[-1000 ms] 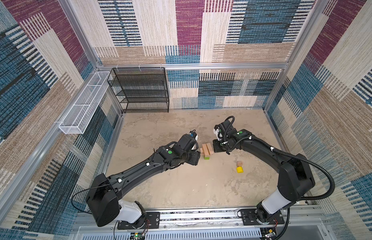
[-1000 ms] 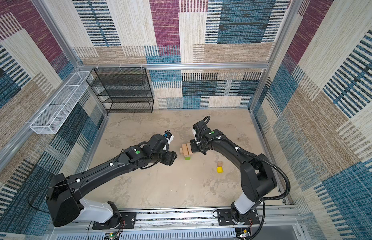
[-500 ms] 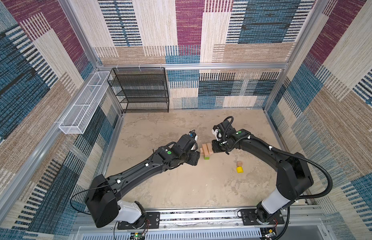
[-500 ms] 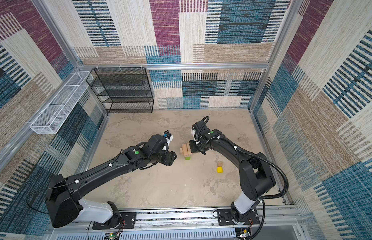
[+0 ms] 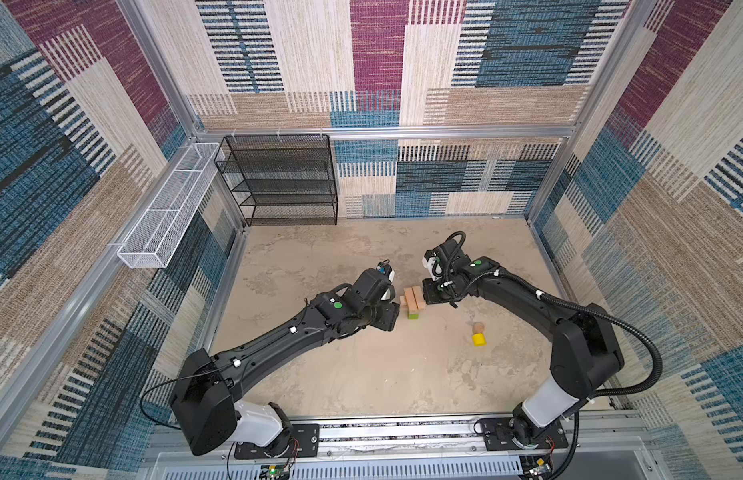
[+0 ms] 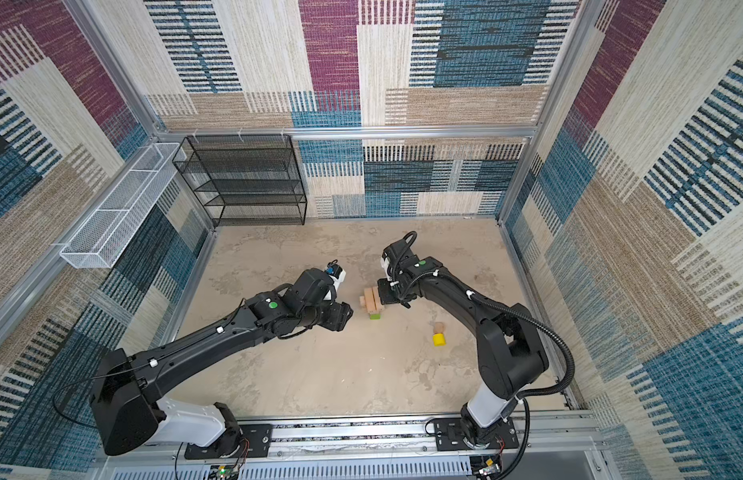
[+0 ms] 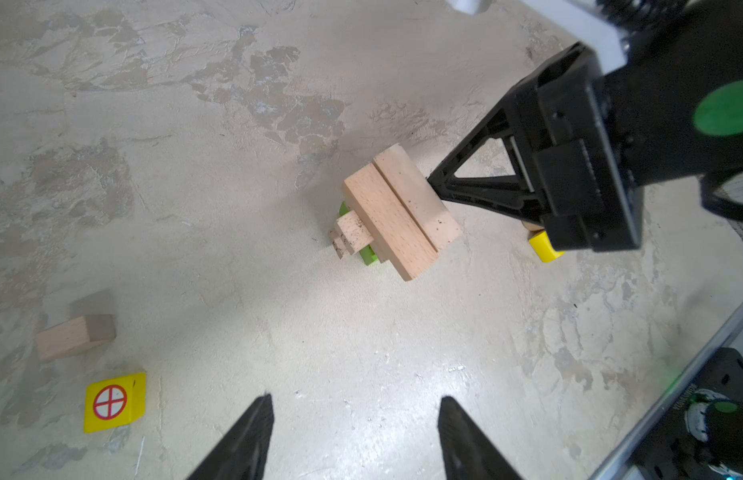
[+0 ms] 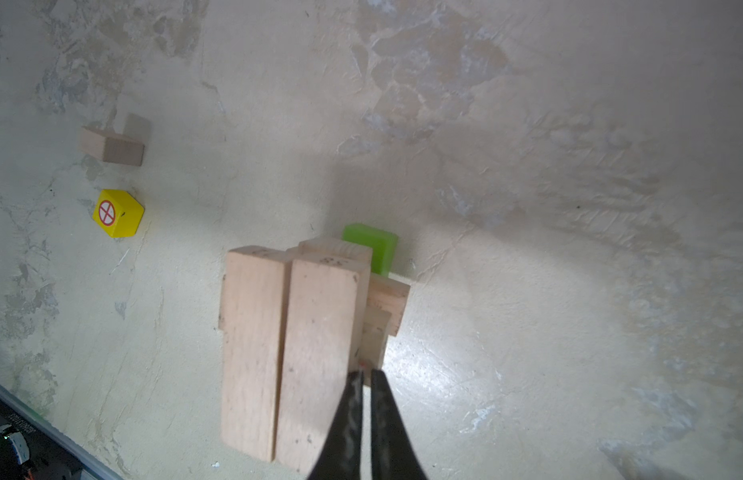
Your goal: Build the wood block tower
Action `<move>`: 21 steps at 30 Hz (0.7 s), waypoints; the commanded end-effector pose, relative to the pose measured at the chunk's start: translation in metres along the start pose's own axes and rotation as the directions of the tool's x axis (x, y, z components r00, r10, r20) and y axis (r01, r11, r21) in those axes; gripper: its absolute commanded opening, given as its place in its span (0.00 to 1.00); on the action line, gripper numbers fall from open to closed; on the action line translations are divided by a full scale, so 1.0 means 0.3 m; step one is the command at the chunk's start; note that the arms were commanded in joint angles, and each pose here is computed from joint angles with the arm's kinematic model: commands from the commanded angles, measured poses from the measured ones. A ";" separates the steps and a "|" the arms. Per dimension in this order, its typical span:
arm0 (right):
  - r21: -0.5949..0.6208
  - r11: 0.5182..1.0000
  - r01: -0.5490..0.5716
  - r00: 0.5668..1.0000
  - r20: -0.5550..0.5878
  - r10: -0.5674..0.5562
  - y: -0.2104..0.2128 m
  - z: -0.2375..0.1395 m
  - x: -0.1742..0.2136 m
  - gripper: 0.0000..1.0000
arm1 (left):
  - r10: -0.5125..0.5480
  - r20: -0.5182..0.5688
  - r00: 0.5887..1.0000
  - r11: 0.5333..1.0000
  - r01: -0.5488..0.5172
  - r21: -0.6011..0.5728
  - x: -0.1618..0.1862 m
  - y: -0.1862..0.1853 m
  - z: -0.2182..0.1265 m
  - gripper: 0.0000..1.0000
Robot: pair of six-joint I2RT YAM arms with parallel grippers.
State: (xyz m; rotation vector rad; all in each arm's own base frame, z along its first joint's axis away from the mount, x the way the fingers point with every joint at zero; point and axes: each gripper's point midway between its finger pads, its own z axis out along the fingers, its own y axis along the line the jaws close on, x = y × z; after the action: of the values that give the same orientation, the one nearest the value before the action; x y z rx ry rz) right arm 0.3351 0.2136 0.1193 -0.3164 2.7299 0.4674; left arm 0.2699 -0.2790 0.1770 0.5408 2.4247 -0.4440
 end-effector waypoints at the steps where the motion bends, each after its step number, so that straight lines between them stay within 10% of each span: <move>1: -0.003 1.000 0.007 1.000 0.005 -0.007 0.003 -0.001 -0.009 0.10 | -0.009 0.006 1.000 1.000 0.009 0.005 -0.005 -0.002 -0.010 0.68; 21: -0.026 1.000 0.007 1.000 -0.013 -0.007 0.018 0.001 0.000 0.11 | -0.012 0.004 1.000 1.000 0.012 0.001 0.001 0.004 -0.008 0.68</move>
State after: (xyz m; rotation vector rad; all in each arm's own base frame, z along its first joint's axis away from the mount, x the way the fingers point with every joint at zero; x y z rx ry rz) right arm 0.3353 0.2159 0.1201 -0.3244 2.7337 0.4804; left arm 0.2695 -0.2776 0.1773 0.5387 2.4243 -0.4438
